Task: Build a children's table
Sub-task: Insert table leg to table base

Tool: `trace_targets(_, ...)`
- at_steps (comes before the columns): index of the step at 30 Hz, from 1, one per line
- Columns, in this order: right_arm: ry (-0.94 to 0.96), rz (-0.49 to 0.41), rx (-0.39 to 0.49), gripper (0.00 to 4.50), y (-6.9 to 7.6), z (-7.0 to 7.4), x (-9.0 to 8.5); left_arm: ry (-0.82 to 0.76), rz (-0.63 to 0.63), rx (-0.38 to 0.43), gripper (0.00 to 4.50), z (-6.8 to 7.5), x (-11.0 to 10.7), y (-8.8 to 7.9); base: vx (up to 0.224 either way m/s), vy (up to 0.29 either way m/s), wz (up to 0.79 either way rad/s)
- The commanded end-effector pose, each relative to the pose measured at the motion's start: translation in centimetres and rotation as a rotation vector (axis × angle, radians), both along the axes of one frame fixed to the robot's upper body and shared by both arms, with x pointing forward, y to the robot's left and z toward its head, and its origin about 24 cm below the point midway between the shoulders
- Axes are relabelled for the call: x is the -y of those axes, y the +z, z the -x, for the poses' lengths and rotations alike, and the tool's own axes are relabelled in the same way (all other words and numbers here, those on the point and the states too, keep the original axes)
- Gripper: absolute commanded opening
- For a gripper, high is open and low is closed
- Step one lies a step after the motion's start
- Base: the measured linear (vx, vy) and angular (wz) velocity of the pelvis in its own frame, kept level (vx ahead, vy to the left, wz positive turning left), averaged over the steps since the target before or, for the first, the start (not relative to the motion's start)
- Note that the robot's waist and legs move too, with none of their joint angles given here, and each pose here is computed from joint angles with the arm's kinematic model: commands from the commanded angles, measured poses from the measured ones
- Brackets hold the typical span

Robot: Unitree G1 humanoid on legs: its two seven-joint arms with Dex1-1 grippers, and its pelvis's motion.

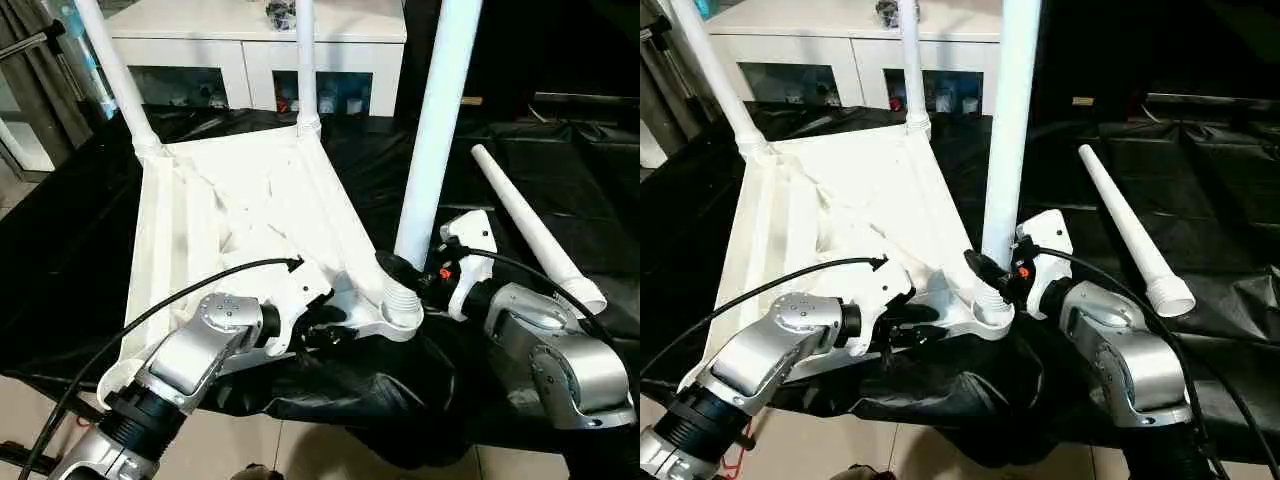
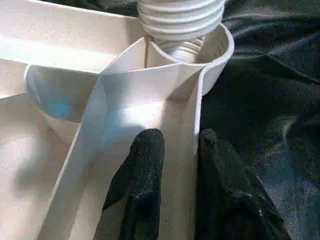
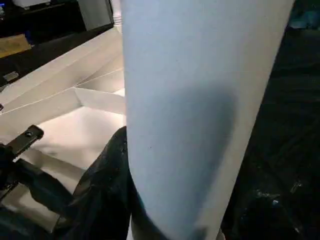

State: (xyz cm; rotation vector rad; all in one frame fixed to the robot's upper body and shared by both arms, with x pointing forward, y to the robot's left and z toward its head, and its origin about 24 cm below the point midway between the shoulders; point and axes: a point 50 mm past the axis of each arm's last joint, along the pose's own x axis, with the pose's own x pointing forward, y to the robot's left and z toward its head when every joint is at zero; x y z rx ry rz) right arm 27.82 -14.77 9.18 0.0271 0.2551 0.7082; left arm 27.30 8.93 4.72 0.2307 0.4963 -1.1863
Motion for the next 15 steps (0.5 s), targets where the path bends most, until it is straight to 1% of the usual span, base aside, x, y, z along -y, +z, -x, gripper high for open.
trace_targets(1,0.027,0.011,0.014,1.88,0.5,0.0,0.0,0.001,-0.032,-0.015,0.92,-0.1,-0.3,-0.3,0.000,0.000,0.00)
trace_targets(4,0.029,0.012,0.010,1.88,0.4,0.0,0.0,-0.005,-0.035,-0.021,0.76,0.0,-0.4,-0.4,0.000,0.000,0.00)
trace_targets(7,0.037,0.006,0.000,1.88,0.3,-0.1,0.0,-0.006,-0.041,-0.015,0.45,-0.1,-0.4,-0.6,0.000,0.000,0.00)
trace_targets(11,0.047,0.004,-0.018,1.88,-0.1,-0.3,0.0,-0.006,-0.042,0.012,0.15,-0.5,-0.3,-0.6,0.000,0.000,0.00)
trace_targets(12,0.052,0.006,-0.026,1.88,-0.3,-0.4,0.0,-0.007,-0.026,0.028,0.08,-0.8,-0.1,-0.5,0.000,0.000,0.00)
trace_targets(15,0.057,0.016,-0.029,1.88,-0.4,-0.6,0.0,-0.020,-0.002,0.059,0.01,-1.2,0.2,-0.1,0.000,0.000,0.00)
